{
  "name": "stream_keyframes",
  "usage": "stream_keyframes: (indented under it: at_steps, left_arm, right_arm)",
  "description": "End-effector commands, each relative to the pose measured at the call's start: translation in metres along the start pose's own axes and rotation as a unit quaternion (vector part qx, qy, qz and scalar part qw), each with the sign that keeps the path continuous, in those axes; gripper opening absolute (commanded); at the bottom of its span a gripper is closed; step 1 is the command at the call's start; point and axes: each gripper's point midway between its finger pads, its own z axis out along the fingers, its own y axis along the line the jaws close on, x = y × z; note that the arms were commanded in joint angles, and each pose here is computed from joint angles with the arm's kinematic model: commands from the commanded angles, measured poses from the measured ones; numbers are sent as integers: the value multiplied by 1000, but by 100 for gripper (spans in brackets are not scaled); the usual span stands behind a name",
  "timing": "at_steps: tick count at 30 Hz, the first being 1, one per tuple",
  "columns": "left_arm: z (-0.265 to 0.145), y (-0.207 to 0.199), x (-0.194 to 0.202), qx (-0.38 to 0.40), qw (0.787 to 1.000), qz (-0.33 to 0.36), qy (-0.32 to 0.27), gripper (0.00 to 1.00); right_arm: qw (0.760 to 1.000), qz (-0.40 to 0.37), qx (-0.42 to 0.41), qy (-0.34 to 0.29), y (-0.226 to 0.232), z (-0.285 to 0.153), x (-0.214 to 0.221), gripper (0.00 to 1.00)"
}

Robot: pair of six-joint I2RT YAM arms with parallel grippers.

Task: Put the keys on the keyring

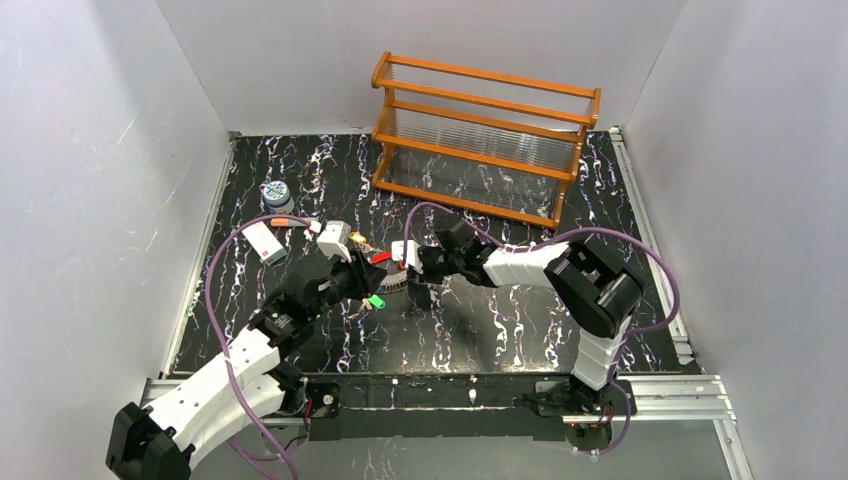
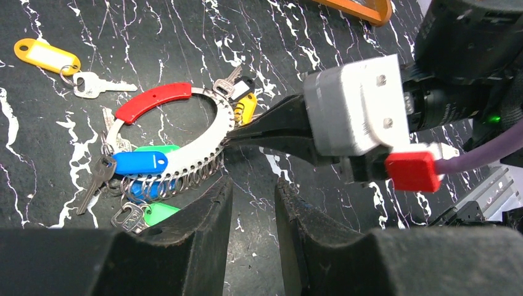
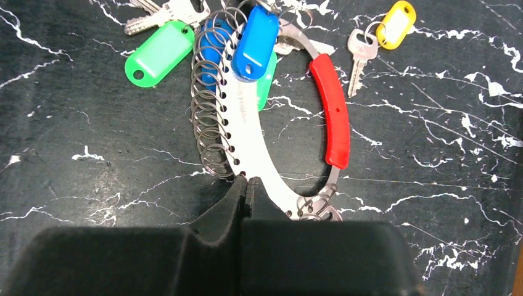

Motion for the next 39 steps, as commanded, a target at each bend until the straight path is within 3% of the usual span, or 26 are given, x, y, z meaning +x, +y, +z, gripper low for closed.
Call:
stream_keyframes:
  at_steps: [1,6,14,27,32,39]
  left_arm:
    - [-4,-1,-6,2,1000,11,-8,30]
    - [-5,-6,-11,17,999,30,-17,30]
    - [-3,-40,-8,128,988,87,-22,30]
    - [-22,-98,19,339,922,177,-54,30]
    - [-27,-103,40,352,900,246,-72,35]
    - [-12,-86,46,299,912,269,-79,35]
  right_arm:
    - [998,8,7,-56,-11,-23,-40,1]
    - [994,23,8,-111,-7,-48,-62,1]
    - [983,53,-15,-175,18,-86,-86,1]
    - [961,121,-25,-248,44,-123,-114,1]
    - [957,139,-32,-252,47,-125,-116,1]
    - [955,144,-44,-257,49,-125,-119,1]
